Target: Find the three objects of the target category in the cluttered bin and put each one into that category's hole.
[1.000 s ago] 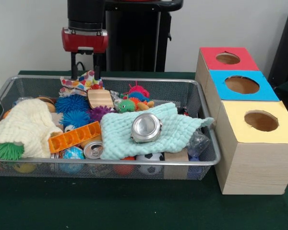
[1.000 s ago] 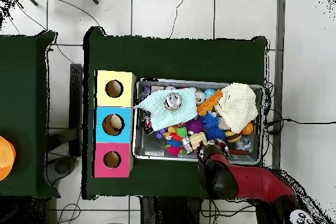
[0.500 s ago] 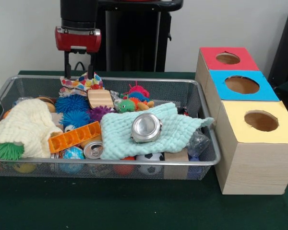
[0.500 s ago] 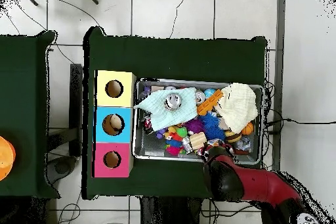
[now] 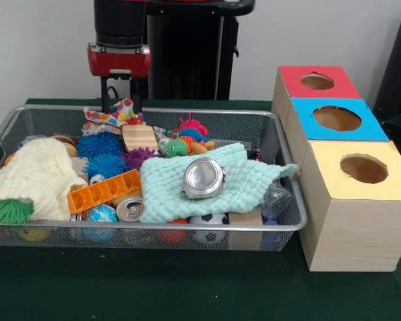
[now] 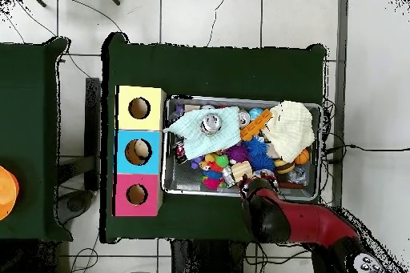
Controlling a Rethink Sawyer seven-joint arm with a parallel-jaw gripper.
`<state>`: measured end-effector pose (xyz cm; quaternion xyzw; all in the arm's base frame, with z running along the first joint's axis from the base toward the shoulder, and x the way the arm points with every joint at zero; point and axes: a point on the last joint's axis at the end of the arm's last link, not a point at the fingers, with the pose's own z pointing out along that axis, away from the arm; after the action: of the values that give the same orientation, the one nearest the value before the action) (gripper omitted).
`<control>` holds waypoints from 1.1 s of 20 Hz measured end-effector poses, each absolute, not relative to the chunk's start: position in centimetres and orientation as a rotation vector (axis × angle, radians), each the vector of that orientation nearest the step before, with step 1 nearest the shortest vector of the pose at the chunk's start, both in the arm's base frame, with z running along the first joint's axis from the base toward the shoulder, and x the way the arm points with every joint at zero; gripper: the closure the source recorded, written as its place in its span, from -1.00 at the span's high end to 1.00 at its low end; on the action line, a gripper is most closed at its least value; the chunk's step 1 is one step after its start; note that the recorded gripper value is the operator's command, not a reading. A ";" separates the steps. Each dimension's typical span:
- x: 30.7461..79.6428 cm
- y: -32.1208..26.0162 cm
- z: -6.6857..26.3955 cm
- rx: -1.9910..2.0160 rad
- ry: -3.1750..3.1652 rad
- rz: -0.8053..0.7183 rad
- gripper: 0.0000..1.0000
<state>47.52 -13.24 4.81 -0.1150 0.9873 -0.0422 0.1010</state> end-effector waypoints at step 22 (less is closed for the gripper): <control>44.8 -12.8 1.0 -0.309 2.992 -0.014 1.00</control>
<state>44.80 -12.80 1.02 -0.1026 0.9925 -0.0045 0.0670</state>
